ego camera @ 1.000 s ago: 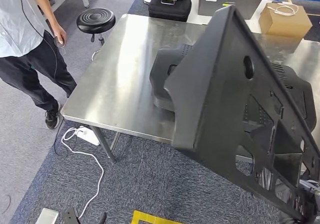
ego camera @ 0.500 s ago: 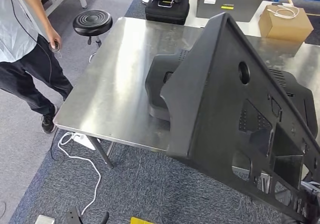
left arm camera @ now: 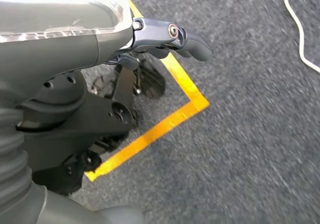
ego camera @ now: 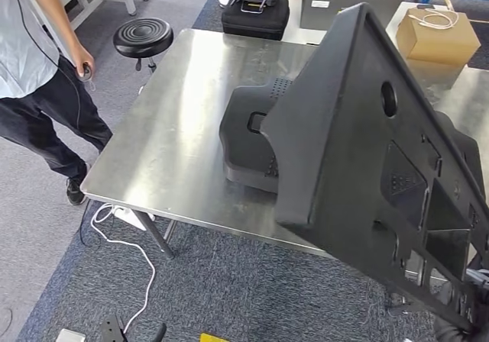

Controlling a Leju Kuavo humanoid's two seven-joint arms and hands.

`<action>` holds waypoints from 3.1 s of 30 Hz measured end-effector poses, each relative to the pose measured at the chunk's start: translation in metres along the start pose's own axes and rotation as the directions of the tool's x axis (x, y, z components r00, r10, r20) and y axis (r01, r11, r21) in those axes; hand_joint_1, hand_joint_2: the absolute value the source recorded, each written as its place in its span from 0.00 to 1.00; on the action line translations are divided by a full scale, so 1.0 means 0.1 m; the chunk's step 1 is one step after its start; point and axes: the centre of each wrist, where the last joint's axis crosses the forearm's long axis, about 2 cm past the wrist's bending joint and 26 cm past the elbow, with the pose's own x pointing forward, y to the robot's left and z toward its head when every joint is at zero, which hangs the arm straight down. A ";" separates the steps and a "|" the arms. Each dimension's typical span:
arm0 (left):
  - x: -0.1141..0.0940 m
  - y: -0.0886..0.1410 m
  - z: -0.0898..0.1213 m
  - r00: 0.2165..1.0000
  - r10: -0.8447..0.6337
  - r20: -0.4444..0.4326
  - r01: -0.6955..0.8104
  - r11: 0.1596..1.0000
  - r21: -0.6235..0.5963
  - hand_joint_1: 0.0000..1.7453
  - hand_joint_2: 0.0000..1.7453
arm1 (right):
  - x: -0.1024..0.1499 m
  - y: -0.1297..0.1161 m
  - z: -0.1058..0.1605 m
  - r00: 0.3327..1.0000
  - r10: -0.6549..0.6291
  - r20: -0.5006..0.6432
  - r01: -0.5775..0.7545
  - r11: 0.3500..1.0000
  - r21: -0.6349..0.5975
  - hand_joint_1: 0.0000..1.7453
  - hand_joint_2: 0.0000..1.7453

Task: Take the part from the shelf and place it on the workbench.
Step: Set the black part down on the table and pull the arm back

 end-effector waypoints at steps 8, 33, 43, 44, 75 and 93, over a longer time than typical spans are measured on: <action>0.02 -0.03 -0.01 1.000 0.007 0.008 -0.006 1.000 -0.026 0.00 1.00 | -0.13 0.08 -0.17 0.999 0.020 0.031 -0.020 1.000 -0.012 1.00 1.00; 0.07 -0.17 -0.01 0.998 -0.047 -0.038 0.044 0.997 -0.063 0.00 0.00 | -0.33 0.55 -0.87 0.963 0.240 0.121 -0.251 0.964 0.086 1.00 1.00; 0.08 -0.24 0.00 0.997 -0.055 -0.045 0.051 0.994 -0.096 0.00 0.00 | -0.67 0.77 -1.25 0.918 0.390 0.067 -0.396 0.902 0.172 1.00 1.00; 0.07 -0.25 0.00 0.997 -0.057 -0.047 0.053 0.994 -0.099 0.00 0.00 | -0.72 0.79 -1.28 0.910 0.410 0.063 -0.415 0.891 0.184 1.00 1.00; 0.09 -0.34 0.01 0.996 -0.078 -0.052 0.069 0.987 -0.146 0.00 0.00 | -1.02 1.23 -1.42 0.802 0.586 0.118 -0.580 0.717 0.385 1.00 1.00; 0.09 -0.34 0.01 0.995 -0.080 -0.053 0.072 0.988 -0.139 0.00 0.00 | -0.36 1.47 -1.10 0.852 0.485 0.196 -0.519 0.738 0.431 1.00 1.00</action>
